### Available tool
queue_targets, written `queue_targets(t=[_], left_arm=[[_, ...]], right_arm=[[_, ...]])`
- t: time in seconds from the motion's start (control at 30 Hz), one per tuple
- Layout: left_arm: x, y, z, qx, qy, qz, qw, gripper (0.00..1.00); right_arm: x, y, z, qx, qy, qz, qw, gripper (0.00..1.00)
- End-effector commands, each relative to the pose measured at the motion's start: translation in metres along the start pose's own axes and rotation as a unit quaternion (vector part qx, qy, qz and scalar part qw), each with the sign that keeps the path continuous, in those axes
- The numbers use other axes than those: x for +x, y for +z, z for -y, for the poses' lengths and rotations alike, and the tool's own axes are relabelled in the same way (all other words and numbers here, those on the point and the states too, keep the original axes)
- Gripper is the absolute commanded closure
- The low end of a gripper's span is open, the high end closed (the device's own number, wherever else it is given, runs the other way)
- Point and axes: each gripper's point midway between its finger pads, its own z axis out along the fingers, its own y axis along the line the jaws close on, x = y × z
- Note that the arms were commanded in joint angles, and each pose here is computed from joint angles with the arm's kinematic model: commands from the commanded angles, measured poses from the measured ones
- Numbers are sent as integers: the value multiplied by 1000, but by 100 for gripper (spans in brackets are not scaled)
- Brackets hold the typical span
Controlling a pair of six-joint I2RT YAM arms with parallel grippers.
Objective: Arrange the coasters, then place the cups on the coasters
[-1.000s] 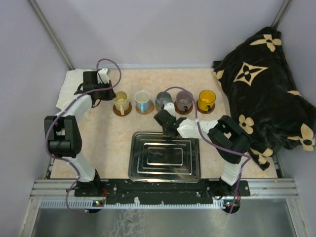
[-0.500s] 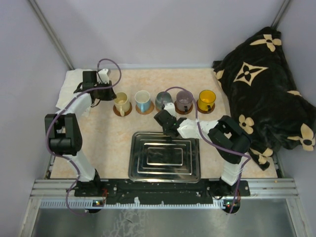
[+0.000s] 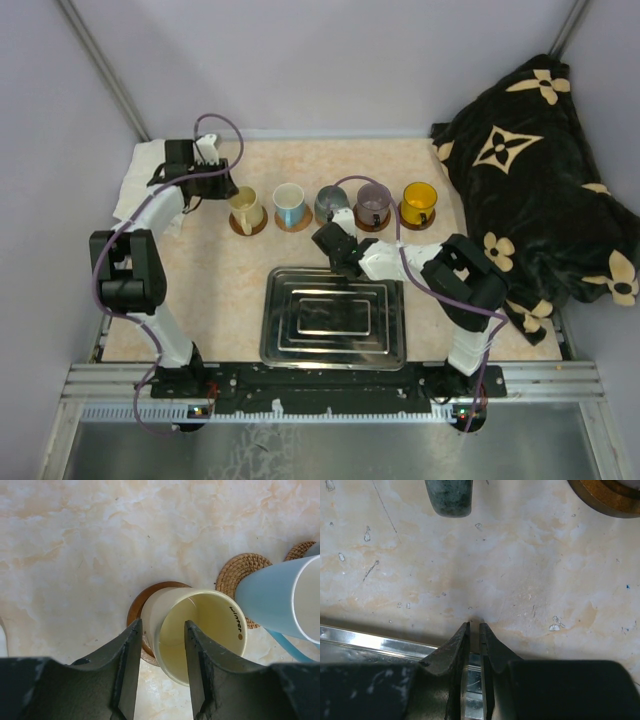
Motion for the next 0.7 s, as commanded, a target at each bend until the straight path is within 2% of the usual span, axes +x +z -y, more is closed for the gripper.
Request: queue_targets(t=[0.0,0.23,0.67], left_arm=[[-23,-6,-4,-8,4,28,1000,54],[-36,-21,-6,-28,1,48,998,45],[-52,-83,-3,-84,1,110,990,37]], right_arm=[[16,0,10,14,-10,-24,1000,86],[21,0,8,8,-11,-28,1000,86],[18,-8,-9,-13,-39,-17,999,86]])
